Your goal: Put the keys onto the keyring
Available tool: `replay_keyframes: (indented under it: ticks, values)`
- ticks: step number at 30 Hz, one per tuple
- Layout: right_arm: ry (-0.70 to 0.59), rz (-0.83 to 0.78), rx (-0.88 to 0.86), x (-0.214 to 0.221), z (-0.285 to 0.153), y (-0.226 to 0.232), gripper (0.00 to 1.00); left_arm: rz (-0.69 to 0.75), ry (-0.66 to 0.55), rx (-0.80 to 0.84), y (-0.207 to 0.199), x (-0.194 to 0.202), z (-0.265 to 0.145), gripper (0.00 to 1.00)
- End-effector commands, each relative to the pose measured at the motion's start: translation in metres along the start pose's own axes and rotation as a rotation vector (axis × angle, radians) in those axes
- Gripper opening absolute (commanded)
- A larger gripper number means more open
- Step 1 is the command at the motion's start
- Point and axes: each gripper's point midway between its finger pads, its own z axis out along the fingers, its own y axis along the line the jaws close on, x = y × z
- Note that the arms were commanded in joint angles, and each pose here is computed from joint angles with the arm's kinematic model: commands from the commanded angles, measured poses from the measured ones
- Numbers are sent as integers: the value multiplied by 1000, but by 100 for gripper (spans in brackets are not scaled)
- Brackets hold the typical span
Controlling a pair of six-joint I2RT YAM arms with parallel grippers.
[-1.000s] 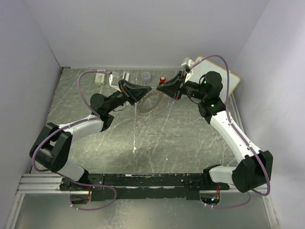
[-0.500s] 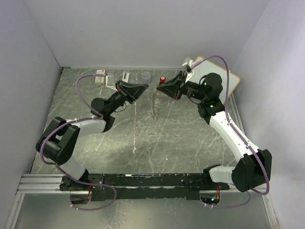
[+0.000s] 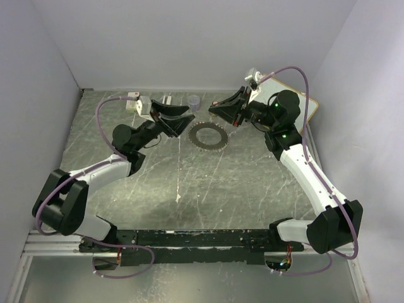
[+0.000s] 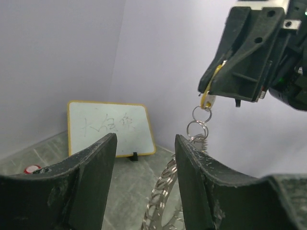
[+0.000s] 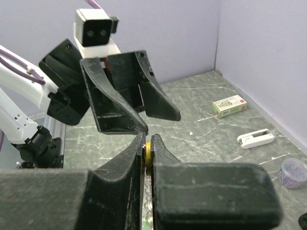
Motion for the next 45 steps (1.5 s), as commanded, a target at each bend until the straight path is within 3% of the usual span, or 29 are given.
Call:
replay_keyframes:
  ticks: [1, 10, 21, 39, 41, 45]
  values:
    - [-28, -46, 9, -17, -3, 2, 0, 166, 83, 68, -10, -7, 6, 63]
    - [-39, -30, 64, -17, -1, -10, 0, 349, 239, 29, -16, 8, 30, 63]
    - [-53, -18, 113, -21, 0, -20, 0, 428, 318, -22, -25, 18, 43, 64]
    - [-52, -16, 120, -19, -1, -20, 0, 509, 245, -123, -27, -10, 34, 68]
    - [-53, -18, 119, -20, -1, -19, 0, 525, 227, -137, -29, -17, 31, 70]
    - [-54, -18, 117, -20, -1, -19, 0, 545, 208, -142, -33, -24, 29, 83]
